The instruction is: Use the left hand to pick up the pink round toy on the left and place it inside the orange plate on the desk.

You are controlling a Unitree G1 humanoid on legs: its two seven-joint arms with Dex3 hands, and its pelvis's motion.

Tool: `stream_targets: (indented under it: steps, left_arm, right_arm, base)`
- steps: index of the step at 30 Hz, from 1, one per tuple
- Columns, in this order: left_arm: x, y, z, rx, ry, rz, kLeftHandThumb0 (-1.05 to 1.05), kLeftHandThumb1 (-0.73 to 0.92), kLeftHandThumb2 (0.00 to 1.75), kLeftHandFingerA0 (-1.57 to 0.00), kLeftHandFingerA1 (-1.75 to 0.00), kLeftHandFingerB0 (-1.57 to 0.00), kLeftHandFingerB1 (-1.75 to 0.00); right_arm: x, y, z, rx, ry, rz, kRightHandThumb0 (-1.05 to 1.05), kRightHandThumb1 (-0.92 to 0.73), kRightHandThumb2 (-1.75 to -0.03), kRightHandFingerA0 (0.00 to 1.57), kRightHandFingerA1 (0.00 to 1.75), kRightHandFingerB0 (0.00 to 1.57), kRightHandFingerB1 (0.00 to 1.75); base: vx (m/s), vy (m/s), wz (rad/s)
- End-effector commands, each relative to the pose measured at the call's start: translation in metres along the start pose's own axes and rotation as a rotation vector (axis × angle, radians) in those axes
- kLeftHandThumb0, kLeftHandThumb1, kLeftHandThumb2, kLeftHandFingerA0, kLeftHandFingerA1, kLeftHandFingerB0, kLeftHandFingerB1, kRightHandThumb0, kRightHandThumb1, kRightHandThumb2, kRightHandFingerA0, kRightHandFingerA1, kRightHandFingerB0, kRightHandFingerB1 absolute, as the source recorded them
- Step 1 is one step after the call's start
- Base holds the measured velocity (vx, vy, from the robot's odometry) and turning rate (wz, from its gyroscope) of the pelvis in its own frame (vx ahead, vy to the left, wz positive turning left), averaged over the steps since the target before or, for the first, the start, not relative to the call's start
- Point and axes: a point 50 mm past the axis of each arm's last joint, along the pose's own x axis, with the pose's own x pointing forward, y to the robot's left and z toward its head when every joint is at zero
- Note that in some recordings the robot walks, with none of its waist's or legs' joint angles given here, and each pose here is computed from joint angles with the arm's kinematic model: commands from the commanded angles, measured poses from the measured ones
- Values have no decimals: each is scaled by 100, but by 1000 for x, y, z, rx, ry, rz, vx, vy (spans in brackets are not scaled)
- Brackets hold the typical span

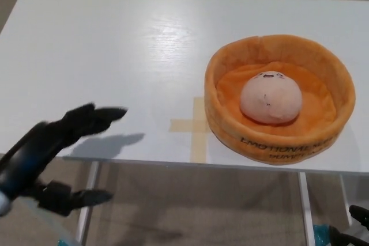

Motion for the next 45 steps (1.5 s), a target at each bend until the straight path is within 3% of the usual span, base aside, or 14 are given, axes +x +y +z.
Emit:
stream_targets:
  steps: [1, 6, 10, 17, 24, 28, 29, 31, 32, 33, 34, 39, 40, 45]
  left_arm:
    - [-92, 9, -16, -650, -53, -651, -22, 46, 52, -41, -47, -42, -34]
    - [-101, 6, -58, -655, 143, -618, -23, 43, 53, -53, -48, -49, -38]
    - [-110, 2, -89, -766, 298, -553, -9, 46, 53, -57, -52, -52, -40]
    - [-124, -13, -137, -866, 508, -252, -28, 41, 52, -67, -48, -58, -39]
    - [-143, -50, -178, -892, 832, 108, -33, 43, 53, -52, -40, -52, -37]
    - [-147, -73, -187, -883, 953, 213, -34, 44, 60, -24, -36, -27, -34]
    - [-148, -82, -189, -865, 1000, 229, -25, 18, 80, -10, -52, -10, -50]
    - [-148, -90, -191, -839, 1042, 242, -25, 18, 80, -10, -52, -10, -50]
    - [-150, -95, -192, -809, 1078, 238, -48, 43, 53, -17, -28, -22, -30]
    - [-151, -97, -192, -799, 1089, 238, -48, 43, 53, -17, -28, -22, -30]
    - [-151, -100, -193, -787, 1105, 240, -30, 28, 85, 0, -48, 0, -47]
    - [-149, -107, -193, -735, 1128, 224, -33, 24, 84, 0, -49, 0, -48]
    - [-147, -109, -193, -734, 1127, 225, -60, 46, 55, -10, -25, -14, -28]
    - [-144, -110, -193, -721, 1119, 225, -69, 42, 76, 0, -29, -8, -38]
  right_arm:
    - [-7, -10, -17, 20, 52, -33, -22, -44, -79, 26, 89, 24, 75]
    - [-6, -12, -16, 22, 48, -32, -31, -34, -92, 31, 75, 28, 70]
    - [-6, -11, -15, 31, 38, -35, -20, -41, -81, 27, 89, 24, 77]
    - [-6, -11, -15, -4, 40, -35, -25, -41, -80, 27, 92, 24, 80]
    - [-5, -13, -15, 22, 46, -41, -25, -38, -82, 26, 94, 23, 81]
    - [-5, -13, -15, -3, 58, -40, -24, -40, -80, 27, 90, 23, 78]
    - [-5, -13, -16, -15, 71, -32, -20, -42, -75, 27, 77, 26, 68]
    - [-5, -14, -18, -25, 86, -27, -20, -42, -75, 27, 77, 26, 68]
    - [-6, -15, -21, -51, 97, -25, -18, -33, -92, 31, 68, 24, 63]
    - [-6, -16, -22, -58, 100, -24, -18, -33, -92, 31, 68, 24, 63]
    - [-7, -17, -24, -65, 113, -24, -22, -37, -83, 28, 71, 27, 66]
    - [-8, -20, -28, -84, 140, -23, -19, -33, -91, 31, 67, 22, 61]
    - [-9, -20, -29, -86, 138, -20, -24, -41, -75, 25, 77, 22, 64]
    - [-9, -21, -30, -84, 140, -18, -27, -38, -77, 25, 84, 21, 71]
  base:
    - [0, 0, 0]
    - [0, 0, 0]
    - [0, 0, 0]
    - [0, 0, 0]
    - [0, 0, 0]
    - [0, 0, 0]
    - [0, 0, 0]
    - [0, 0, 0]
    - [0, 0, 0]
    - [0, 0, 0]
    - [0, 0, 0]
    - [0, 0, 0]
    - [0, 0, 0]
    - [0, 0, 0]
